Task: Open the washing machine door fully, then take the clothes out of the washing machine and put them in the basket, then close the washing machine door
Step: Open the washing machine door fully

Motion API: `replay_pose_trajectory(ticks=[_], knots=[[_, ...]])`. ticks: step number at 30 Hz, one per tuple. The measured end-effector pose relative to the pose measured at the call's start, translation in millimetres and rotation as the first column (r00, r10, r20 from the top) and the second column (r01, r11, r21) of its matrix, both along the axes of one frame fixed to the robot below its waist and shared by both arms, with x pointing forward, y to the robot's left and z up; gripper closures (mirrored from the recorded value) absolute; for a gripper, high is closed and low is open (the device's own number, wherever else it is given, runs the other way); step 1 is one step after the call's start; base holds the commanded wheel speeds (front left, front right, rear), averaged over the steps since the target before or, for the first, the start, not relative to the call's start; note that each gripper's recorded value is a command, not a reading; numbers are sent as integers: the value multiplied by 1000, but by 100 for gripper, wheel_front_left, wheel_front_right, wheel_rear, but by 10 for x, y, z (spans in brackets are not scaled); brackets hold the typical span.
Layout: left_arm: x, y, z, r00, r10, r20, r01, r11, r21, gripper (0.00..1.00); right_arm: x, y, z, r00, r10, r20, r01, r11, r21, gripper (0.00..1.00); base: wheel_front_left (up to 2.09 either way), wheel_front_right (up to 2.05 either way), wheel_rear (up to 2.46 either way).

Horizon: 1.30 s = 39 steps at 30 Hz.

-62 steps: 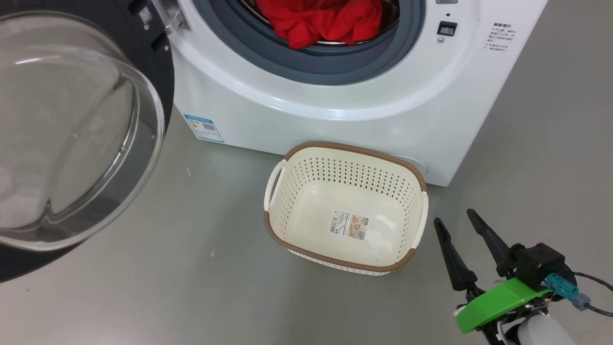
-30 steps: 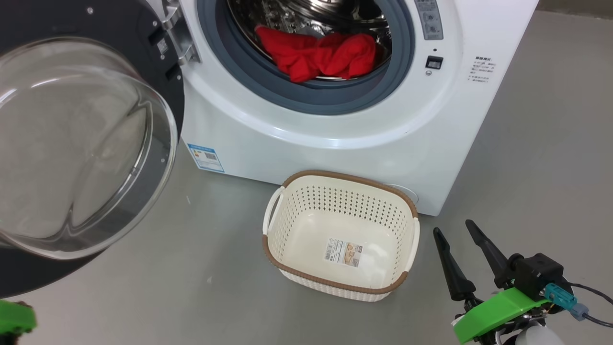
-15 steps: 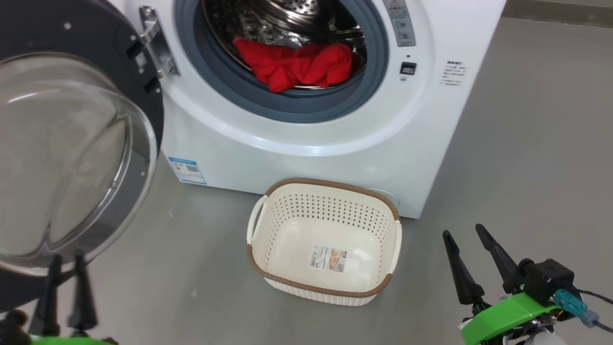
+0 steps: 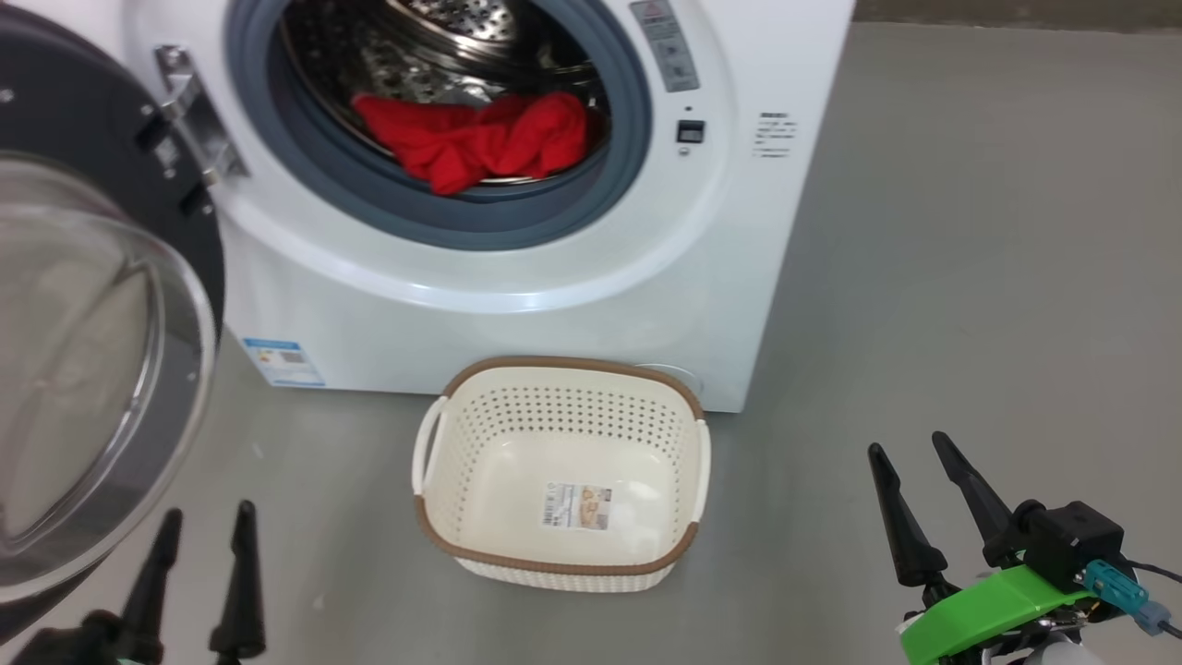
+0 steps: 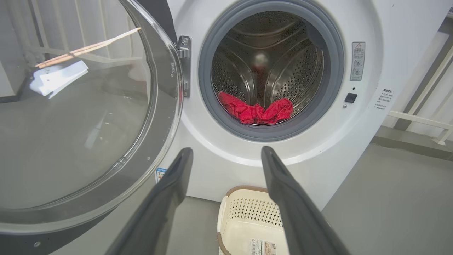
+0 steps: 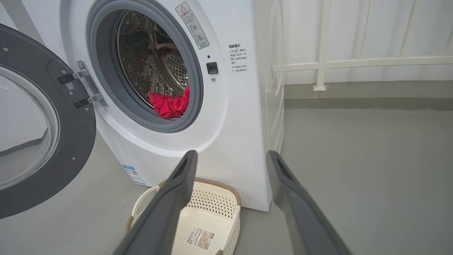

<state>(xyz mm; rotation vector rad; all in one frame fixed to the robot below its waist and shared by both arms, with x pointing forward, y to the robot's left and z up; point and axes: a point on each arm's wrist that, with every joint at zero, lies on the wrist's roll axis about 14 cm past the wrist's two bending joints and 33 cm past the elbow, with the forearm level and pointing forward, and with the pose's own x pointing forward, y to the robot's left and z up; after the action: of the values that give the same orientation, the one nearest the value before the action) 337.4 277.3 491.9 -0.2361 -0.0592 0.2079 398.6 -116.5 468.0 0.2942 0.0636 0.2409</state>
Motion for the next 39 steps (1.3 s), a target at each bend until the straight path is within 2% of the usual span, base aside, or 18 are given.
replay_pose_trajectory(ticks=[9, 18, 28, 39], knots=[[180, -445, -18, 989, -150, -2, 150, 989, -1, 0, -115, -294, 9, 996, -84, 1, 84, 996, -5, 0, 0, 0, 0], [275, -730, -60, 970, -244, -11, 244, 970, -14, 0, -219, -558, 32, 987, -161, 6, 161, 987, -9, 0, 0, 0, 0], [356, -894, -92, 956, -294, -17, 293, 956, -25, 0, -324, -753, -6, 975, -221, -6, 221, 975, -13, 0, 0, 0, 0], [368, -926, -33, 952, -307, 0, 307, 952, -16, 0, -326, -771, -2, 973, -230, -5, 230, 973, -9, 0, 0, 0, 0]])
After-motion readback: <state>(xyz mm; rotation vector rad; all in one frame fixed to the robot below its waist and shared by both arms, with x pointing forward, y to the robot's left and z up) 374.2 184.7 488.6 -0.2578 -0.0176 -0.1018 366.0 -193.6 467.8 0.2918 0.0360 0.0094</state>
